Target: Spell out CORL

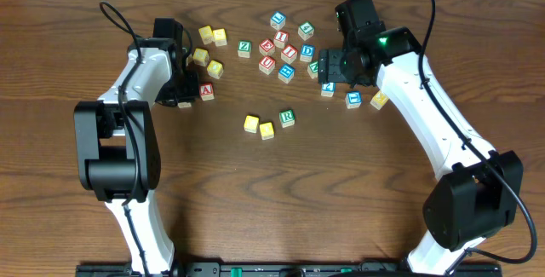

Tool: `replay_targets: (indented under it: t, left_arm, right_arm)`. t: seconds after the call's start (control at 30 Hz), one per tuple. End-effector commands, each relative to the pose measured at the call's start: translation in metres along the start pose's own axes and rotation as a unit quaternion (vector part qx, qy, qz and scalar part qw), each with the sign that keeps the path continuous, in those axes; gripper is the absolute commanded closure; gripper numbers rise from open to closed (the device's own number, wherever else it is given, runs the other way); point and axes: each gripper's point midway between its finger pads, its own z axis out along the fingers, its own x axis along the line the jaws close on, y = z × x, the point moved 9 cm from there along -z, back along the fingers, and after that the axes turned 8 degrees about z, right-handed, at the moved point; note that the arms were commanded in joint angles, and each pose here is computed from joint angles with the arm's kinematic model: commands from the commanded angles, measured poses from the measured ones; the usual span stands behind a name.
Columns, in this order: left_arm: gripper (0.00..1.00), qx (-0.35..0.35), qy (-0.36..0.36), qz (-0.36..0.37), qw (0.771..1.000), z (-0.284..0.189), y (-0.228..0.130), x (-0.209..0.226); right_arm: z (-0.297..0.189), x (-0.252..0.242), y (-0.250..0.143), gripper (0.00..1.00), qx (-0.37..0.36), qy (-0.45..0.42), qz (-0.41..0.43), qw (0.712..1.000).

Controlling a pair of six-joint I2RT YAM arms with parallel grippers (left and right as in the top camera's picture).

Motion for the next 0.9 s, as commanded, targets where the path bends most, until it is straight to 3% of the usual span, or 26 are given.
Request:
replay_targets:
  t: [0.0, 0.13, 0.2, 0.33, 0.73, 0.87]
  left_arm:
    - [0.74, -0.026, -0.001, 0.002, 1.000, -0.030, 0.009, 0.000]
    - [0.74, -0.083, -0.013, 0.004, 0.996, -0.080, 0.012, -0.003]
    - [0.73, -0.129, -0.058, 0.013, 0.990, -0.119, 0.008, -0.019]
    - [0.74, -0.154, -0.090, -0.002, 0.984, -0.146, -0.001, -0.053]
    - [0.73, -0.151, -0.158, 0.106, 0.970, -0.130, -0.035, -0.210]
    - [0.73, -0.146, -0.148, 0.100, 0.973, -0.111, -0.041, -0.239]
  right_arm:
    - [0.001, -0.002, 0.001, 0.13, -0.002, -0.008, -0.005, 1.000]
    - [0.001, -0.002, 0.002, 0.13, -0.004, -0.008, -0.005, 1.000]
    - [0.001, -0.004, 0.003, 0.13, -0.010, -0.020, -0.004, 1.000]
    - [0.001, -0.017, 0.009, 0.14, -0.024, -0.046, 0.031, 0.998]
    - [0.002, -0.091, 0.033, 0.14, -0.009, -0.060, 0.140, 0.988]
    - [0.001, -0.094, 0.030, 0.14, 0.002, -0.066, 0.137, 0.988]
